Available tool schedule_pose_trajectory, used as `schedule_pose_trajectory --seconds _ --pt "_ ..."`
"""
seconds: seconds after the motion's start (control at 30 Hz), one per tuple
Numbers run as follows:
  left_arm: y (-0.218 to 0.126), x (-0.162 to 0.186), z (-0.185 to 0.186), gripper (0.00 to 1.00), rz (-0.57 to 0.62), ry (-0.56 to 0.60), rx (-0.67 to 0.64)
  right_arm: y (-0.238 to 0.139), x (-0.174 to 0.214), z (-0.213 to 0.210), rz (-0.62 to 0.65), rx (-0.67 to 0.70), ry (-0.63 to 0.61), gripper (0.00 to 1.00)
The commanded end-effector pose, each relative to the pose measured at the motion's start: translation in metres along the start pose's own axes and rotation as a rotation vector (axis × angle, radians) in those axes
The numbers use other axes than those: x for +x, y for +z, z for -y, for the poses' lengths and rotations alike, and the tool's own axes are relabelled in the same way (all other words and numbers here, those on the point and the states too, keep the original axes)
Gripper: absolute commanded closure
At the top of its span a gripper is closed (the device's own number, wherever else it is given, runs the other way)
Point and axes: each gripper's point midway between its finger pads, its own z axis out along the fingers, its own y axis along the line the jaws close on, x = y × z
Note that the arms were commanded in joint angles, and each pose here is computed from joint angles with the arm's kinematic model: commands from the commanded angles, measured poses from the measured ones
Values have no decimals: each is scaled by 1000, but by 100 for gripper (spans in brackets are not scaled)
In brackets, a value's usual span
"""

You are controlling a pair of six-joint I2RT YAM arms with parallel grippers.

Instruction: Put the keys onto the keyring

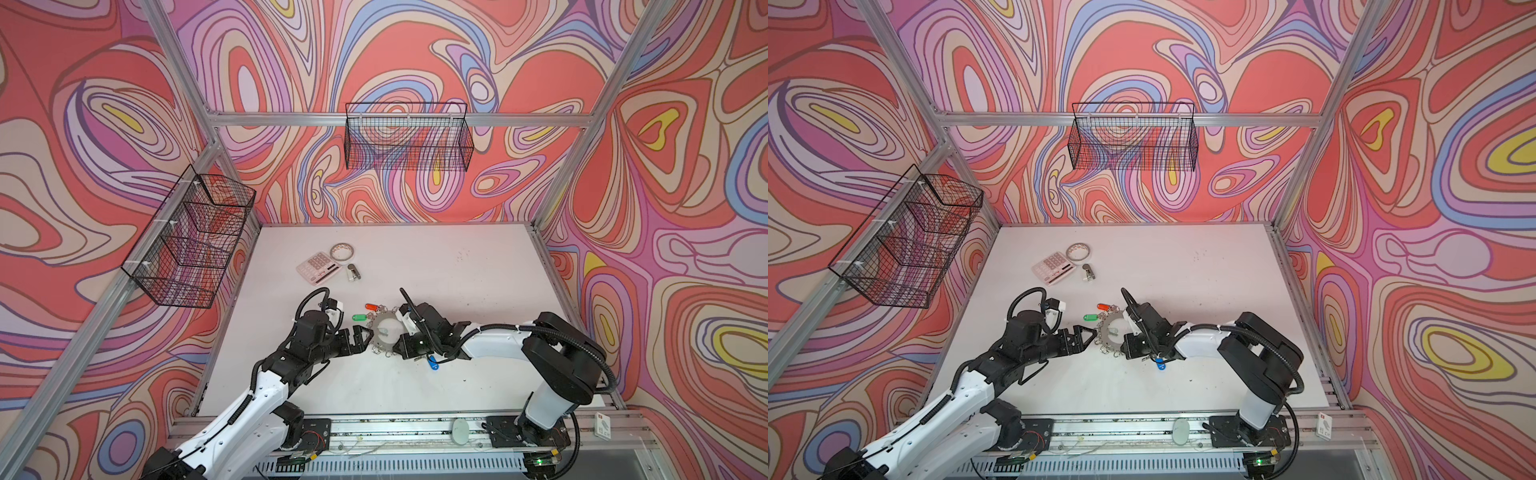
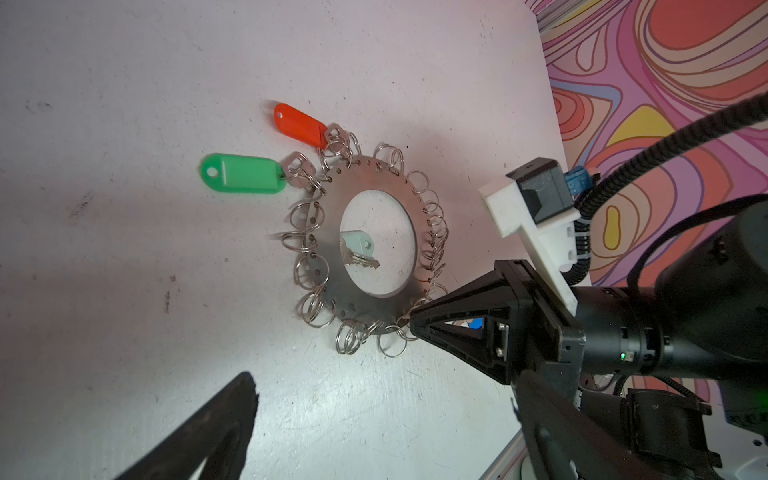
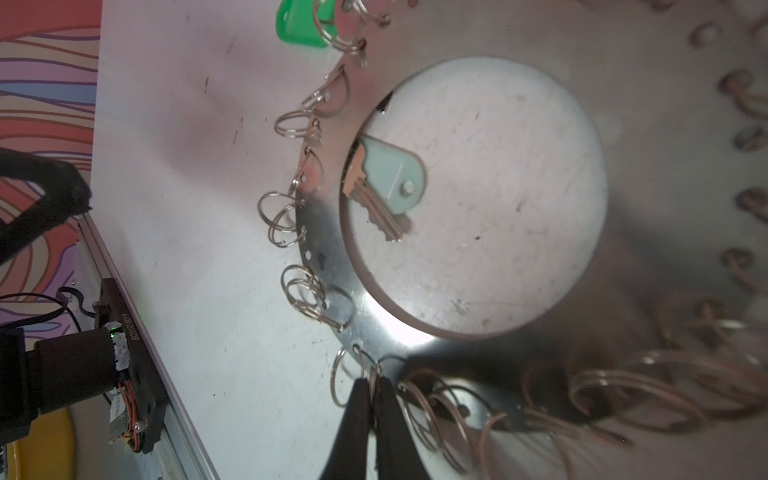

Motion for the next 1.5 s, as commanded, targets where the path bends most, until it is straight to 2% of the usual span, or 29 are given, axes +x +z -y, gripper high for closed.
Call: schedule_pose_trajectory --seconds 0.0,0.1,0.27,0.67,1.1,1.33,1.47 --pt "0 -4 3 0 7 11 8 2 -3 2 6 28 10 92" --pt "0 -3 3 0 4 9 8 1 -3 4 7 41 10 84" --pt "1 -3 3 0 1 7 9 -3 -6 -10 19 -30 17 77" --pt "-2 -3 5 0 3 6 17 -2 -1 0 16 14 45 85" --pt "-7 -6 7 0 21 7 15 -2 1 4 10 44 36 89" --pt "-13 -11 10 0 30 37 3 -1 2 3 4 37 24 100" --pt "-18 -19 16 0 55 70 4 -3 -2 2 19 44 -13 100"
